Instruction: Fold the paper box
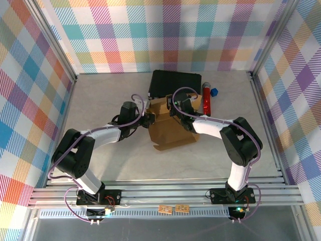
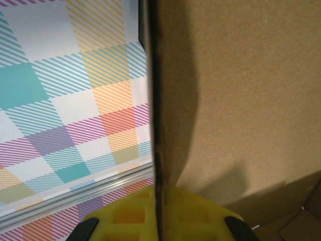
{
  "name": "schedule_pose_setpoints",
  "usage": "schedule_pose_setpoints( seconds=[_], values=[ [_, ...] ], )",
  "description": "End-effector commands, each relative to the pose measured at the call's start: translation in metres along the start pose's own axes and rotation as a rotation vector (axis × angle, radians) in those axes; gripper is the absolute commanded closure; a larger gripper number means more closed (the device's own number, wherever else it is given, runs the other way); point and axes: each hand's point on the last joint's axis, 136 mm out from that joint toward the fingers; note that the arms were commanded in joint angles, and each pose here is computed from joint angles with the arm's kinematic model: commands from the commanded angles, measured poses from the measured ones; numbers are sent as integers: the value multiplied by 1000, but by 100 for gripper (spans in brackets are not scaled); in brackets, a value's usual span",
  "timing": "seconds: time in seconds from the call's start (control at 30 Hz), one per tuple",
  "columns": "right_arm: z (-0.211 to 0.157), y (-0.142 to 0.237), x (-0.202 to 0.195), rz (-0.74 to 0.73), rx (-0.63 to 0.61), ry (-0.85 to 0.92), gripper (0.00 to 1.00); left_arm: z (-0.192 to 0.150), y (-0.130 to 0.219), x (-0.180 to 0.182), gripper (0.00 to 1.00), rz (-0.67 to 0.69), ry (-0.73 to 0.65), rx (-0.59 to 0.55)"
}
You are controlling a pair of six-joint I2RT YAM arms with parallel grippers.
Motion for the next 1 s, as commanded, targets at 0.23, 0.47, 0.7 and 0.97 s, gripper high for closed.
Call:
schedule_pose_setpoints(
  seconds=[0.23, 0.47, 0.7, 0.97],
  values=[
    [-8, -6, -21, -88, 22, 15, 100, 14, 53, -29, 70, -116, -61, 57],
    [-10, -7, -18, -84, 43, 17, 100, 8, 93, 10, 82, 71, -155, 3],
    [-16, -7, -18, -78, 77, 14, 100, -10, 69, 27, 80, -13, -225, 84],
    [-13, -5, -18, -73, 78, 6, 100, 9, 30, 13, 74, -179, -108, 94]
  ],
)
Point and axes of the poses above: each hand's point on the last joint's axis, 136 mm out from that joint toward the fingers, its own y axis back along the fingers, its own x axis along the line the jaws close on, z = x × y, and after that the axes turned 13 degrees about y, right-handed
